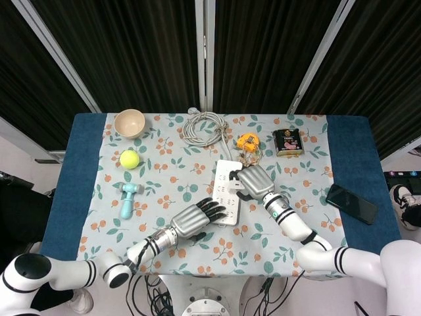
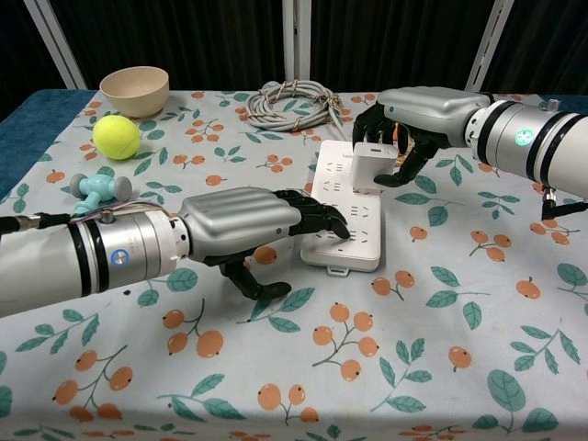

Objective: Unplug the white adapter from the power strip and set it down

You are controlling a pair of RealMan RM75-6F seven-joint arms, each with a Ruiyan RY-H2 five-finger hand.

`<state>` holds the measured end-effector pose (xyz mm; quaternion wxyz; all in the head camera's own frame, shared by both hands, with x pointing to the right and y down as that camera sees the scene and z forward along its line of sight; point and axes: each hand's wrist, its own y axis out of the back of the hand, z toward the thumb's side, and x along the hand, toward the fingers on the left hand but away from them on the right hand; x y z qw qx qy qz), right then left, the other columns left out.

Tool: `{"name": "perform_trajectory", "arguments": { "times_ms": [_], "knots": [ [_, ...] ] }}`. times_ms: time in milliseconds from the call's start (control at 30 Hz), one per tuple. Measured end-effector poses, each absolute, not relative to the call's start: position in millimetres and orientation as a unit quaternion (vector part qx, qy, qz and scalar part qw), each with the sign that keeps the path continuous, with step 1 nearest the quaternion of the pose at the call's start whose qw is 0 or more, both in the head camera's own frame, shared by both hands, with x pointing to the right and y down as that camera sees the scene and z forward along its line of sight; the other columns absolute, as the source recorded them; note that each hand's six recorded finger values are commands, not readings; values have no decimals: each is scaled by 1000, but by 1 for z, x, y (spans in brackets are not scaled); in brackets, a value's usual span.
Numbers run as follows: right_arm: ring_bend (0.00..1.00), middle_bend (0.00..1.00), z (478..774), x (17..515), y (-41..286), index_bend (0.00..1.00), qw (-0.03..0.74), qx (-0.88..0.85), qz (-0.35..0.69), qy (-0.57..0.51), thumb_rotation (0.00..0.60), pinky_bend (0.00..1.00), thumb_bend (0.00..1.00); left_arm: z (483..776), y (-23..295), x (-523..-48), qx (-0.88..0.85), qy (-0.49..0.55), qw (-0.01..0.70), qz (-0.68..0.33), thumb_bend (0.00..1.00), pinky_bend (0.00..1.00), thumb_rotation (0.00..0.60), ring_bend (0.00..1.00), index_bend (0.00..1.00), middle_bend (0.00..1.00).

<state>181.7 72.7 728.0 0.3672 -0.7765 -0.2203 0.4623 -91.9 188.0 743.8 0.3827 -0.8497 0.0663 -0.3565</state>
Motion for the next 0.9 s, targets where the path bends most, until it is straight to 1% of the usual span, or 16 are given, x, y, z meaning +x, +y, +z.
{"name": "perform_trajectory", "arguments": {
  "times_ms": [133,333,467,567,667,733,800,833,900],
  "knots": [
    [415,731,722,181,70,975,368,-777,458,-226,600,430,340,741,188,-92,-850,68,386,-353,379,20,600,10,113,74],
    [414,719,697,186,62,957,372,-776,443,-252,600,431,340,727,184,-94,-847,84,397,-343,380,20,600,11,113,74],
    [412,690,682,208,59,921,371,-766,457,-259,600,403,339,711,178,-100,-843,107,405,-336,379,20,600,11,113,74],
    [382,650,685,228,63,869,363,-755,487,-249,600,368,338,698,170,-109,-837,129,412,-334,379,20,600,11,113,75],
    [333,601,697,243,72,807,340,-750,516,-235,600,321,334,686,162,-124,-829,154,418,-339,380,20,600,11,112,74],
    [297,569,704,248,77,747,329,-749,528,-228,600,287,329,680,158,-134,-823,169,419,-344,380,20,600,11,113,74],
    [234,506,712,250,82,621,320,-750,534,-222,600,241,318,674,154,-146,-816,186,420,-351,380,19,600,11,113,74],
    [214,484,716,250,84,582,316,-752,536,-220,600,228,309,672,152,-151,-813,194,420,-355,380,19,600,11,113,74],
    [152,410,721,251,88,462,305,-755,538,-219,600,191,274,667,149,-163,-806,209,418,-362,380,19,600,11,113,74]
  ]
}}
